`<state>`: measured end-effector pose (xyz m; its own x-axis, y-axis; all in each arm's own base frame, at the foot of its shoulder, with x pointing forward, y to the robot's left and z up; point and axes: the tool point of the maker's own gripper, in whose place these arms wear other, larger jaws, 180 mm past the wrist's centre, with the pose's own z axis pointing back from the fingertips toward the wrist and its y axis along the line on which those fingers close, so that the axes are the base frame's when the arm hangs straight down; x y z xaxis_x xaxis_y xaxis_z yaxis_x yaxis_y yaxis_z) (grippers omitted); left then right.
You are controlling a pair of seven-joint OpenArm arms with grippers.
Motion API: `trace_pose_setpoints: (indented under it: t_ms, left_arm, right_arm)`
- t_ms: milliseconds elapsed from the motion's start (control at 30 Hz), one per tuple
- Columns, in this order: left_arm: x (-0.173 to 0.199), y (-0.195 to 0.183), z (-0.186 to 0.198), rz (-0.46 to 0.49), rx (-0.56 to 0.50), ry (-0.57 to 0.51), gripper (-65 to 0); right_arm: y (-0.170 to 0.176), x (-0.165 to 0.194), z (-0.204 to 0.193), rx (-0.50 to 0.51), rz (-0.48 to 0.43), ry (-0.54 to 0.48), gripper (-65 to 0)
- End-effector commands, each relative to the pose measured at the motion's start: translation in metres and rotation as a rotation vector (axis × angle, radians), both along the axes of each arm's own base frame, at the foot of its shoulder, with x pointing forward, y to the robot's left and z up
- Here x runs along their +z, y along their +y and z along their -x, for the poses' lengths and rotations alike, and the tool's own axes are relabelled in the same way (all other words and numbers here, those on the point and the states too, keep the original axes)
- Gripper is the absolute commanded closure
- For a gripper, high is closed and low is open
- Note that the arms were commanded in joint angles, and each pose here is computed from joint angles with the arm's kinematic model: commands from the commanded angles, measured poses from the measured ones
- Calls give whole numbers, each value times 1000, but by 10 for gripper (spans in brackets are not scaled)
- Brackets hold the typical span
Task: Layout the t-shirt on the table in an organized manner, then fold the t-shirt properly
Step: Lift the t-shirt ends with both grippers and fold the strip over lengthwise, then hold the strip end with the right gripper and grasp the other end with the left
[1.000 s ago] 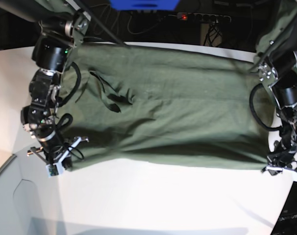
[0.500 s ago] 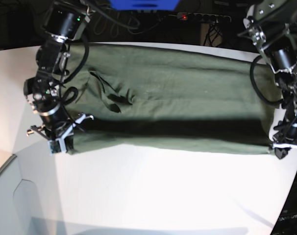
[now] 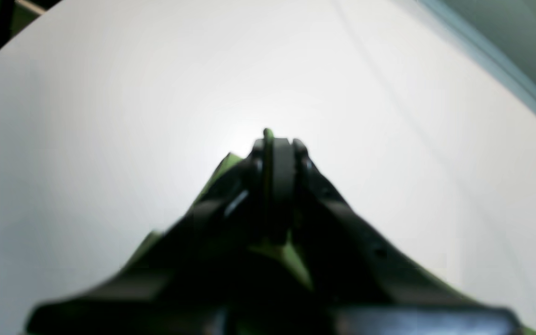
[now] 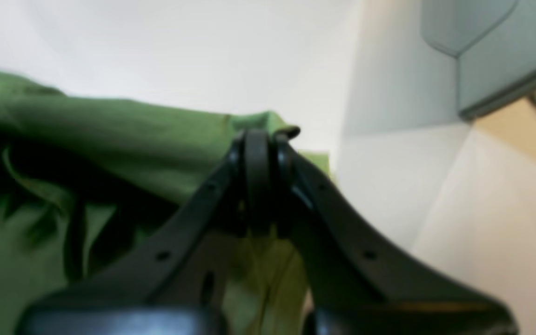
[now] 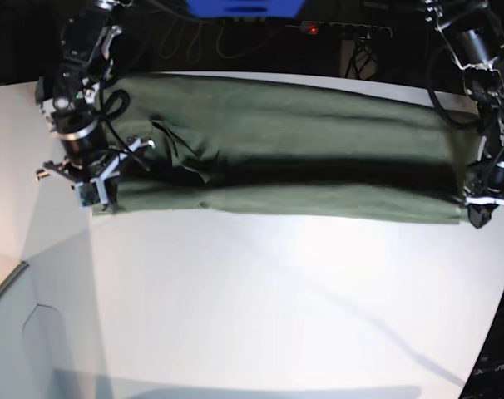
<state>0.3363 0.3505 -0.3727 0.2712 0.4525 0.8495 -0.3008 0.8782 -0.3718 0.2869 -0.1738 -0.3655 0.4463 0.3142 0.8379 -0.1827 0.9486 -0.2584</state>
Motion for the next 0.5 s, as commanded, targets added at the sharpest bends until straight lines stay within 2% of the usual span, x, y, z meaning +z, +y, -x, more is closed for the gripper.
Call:
trace_pose_setpoints:
  t_ms: [0, 167, 300, 467]
  left_arm:
    - [23, 8, -7, -32, -1, -65, -1]
    - [25, 6, 4, -58, -13, -58, -1]
    - [21, 7, 9, -59, -11, -46, -1]
    - [18, 26, 22, -49, 52, -40, -1]
  right_arm:
    - [2, 15, -3, 14, -3, -54, 0]
    - [2, 12, 18, 17, 16, -25, 0]
    - [17, 2, 34, 60, 7, 16, 0]
    - [31, -17, 51, 92, -19, 78, 0]
